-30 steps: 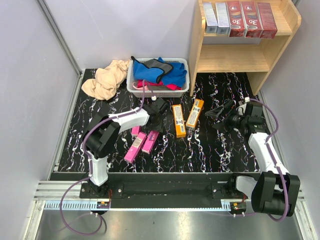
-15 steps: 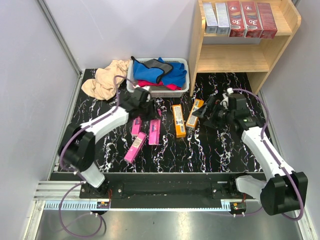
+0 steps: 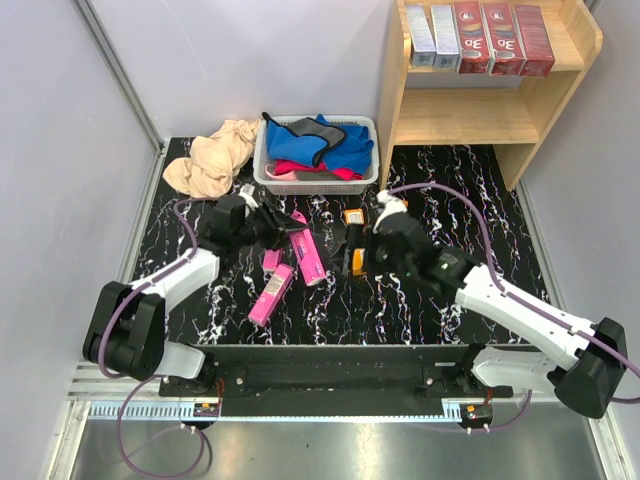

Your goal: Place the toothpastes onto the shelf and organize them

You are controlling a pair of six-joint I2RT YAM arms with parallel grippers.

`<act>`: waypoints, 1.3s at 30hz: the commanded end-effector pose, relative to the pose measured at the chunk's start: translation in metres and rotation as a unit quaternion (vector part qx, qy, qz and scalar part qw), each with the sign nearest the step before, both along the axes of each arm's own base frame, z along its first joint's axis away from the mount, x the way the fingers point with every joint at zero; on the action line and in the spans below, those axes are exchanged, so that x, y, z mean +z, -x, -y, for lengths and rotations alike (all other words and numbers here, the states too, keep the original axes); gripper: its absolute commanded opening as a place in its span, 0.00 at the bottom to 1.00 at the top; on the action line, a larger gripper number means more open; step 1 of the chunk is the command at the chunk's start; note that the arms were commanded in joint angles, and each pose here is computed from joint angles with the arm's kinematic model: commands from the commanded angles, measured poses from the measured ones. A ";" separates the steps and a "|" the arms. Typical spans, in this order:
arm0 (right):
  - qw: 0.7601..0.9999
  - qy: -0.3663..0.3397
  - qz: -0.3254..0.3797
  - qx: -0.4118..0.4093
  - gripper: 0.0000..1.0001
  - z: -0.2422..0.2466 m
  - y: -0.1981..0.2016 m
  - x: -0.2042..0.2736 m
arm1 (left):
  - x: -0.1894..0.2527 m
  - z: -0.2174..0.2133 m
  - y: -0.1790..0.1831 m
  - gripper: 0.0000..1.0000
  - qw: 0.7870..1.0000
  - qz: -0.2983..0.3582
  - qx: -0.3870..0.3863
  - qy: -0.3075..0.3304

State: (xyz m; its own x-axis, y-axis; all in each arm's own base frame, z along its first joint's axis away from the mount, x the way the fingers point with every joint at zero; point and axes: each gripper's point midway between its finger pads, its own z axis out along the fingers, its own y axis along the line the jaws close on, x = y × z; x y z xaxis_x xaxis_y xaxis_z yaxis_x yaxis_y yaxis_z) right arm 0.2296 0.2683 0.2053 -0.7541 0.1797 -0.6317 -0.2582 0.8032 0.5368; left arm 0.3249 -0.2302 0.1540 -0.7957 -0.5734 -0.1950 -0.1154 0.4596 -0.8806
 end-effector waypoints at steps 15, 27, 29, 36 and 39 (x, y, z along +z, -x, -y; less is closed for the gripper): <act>0.995 0.006 0.102 0.018 0.65 -0.072 0.008 0.013 | 0.080 0.015 0.005 0.43 0.986 0.065 -0.028 0.152; 0.994 -0.001 0.105 0.018 0.31 -0.074 0.007 0.013 | 0.079 0.017 0.007 0.56 0.985 0.065 -0.037 0.158; 0.994 0.000 0.105 0.017 0.27 -0.074 0.007 0.013 | 0.078 0.016 0.006 0.68 0.985 0.063 -0.035 0.156; 0.994 -0.009 0.110 0.010 0.25 -0.070 0.007 0.021 | 0.077 0.013 0.006 0.99 0.989 0.061 -0.028 0.132; 0.994 -0.015 0.108 0.010 0.25 -0.071 0.008 0.025 | 0.076 0.010 0.007 0.99 0.992 0.059 -0.025 0.110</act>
State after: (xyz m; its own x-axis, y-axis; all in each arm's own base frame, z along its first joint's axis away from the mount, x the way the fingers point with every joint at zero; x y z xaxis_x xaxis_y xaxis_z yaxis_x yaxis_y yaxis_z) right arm 0.2164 0.3341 0.1943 -0.6519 0.0976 -0.7520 -0.3807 0.8155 0.4359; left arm 0.3188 -0.2441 0.2071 -0.8127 -0.5772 -0.0790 -0.0654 0.2252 -0.9721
